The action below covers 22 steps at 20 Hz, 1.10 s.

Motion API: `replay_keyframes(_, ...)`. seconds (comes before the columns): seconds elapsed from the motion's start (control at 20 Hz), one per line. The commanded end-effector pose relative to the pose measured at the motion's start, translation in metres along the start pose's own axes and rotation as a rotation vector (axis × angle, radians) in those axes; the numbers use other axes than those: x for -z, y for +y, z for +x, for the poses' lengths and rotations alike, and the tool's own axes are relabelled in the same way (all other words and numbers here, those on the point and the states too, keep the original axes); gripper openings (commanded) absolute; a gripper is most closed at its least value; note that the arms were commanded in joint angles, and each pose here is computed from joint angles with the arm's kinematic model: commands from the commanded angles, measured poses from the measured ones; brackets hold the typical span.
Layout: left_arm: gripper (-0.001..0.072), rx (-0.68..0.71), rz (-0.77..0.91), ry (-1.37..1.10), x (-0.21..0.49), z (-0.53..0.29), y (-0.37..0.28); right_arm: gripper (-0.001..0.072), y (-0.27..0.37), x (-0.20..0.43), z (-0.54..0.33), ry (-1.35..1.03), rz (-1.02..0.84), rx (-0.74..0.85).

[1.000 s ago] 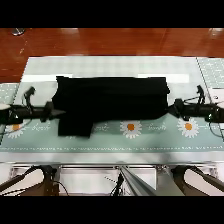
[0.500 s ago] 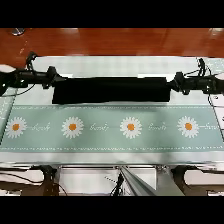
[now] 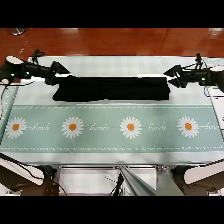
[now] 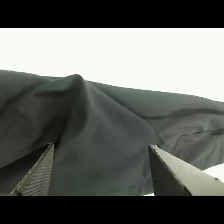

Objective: Fold the shirts.

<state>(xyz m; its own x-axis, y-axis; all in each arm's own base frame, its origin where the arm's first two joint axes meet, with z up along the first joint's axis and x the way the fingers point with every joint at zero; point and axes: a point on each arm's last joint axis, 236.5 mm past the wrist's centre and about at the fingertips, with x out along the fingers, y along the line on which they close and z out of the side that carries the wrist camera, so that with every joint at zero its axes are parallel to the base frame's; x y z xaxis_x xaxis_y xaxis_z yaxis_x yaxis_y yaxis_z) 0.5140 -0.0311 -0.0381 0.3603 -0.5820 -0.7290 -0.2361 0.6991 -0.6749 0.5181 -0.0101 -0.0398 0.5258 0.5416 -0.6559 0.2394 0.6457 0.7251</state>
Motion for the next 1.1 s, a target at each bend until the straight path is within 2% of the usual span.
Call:
replay_keyframes(0.0, 0.0702, -0.206, -0.057, 0.062, 0.006, -0.056, 0.057, 0.0606, -0.028, -0.003, -0.034, 0.041, 0.002, 0.018)
replay_keyframes(0.1, 0.0702, -0.35, -0.045, 0.027, 0.008, -0.098, 0.092, 0.0605, -0.067, 0.009, -0.054, 0.101, 0.037, 0.101)
replay_keyframes(0.2, 0.0702, -0.362, 0.003, -0.068, 0.004, -0.116, 0.09, 0.0606, -0.093, 0.02, -0.056, 0.146, 0.078, 0.185)
replay_keyframes(0.45, 0.0702, -0.324, 0.134, -0.355, 0.028, -0.105, 0.039, 0.0606, -0.07, 0.041, 0.0, 0.216, 0.073, 0.115)
replay_keyframes(0.7, 0.0702, -0.289, 0.293, -0.258, 0.068, -0.061, -0.003, 0.0601, -0.025, 0.07, 0.048, 0.283, -0.002, 0.047)
replay_keyframes(0.75, 0.0702, -0.276, 0.317, -0.26, 0.07, -0.054, -0.014, 0.0511, -0.019, 0.074, 0.051, 0.291, -0.011, 0.041)
replay_keyframes(0.8, 0.0702, -0.257, 0.333, -0.261, 0.073, -0.048, -0.024, 0.0195, -0.011, 0.077, 0.051, 0.308, -0.025, 0.03)
replay_keyframes(0.85, 0.0696, -0.239, 0.347, -0.256, 0.077, -0.042, -0.034, 0.0038, -0.003, 0.079, 0.046, 0.332, -0.047, 0.013)
replay_keyframes(0.9, 0.0441, -0.225, 0.366, -0.241, 0.083, -0.037, -0.044, 0.0038, 0.008, 0.083, 0.038, 0.36, -0.075, -0.01)
replay_keyframes(0.95, 0.0024, -0.217, 0.385, -0.228, 0.089, -0.032, -0.051, 0.0038, 0.022, 0.089, 0.024, 0.39, -0.12, -0.033)
replay_keyframes(1.05, 0.0021, -0.171, 0.463, -0.192, 0.105, -0.02, -0.074, 0.0037, 0.038, 0.099, -0.012, 0.417, -0.244, 0.017)
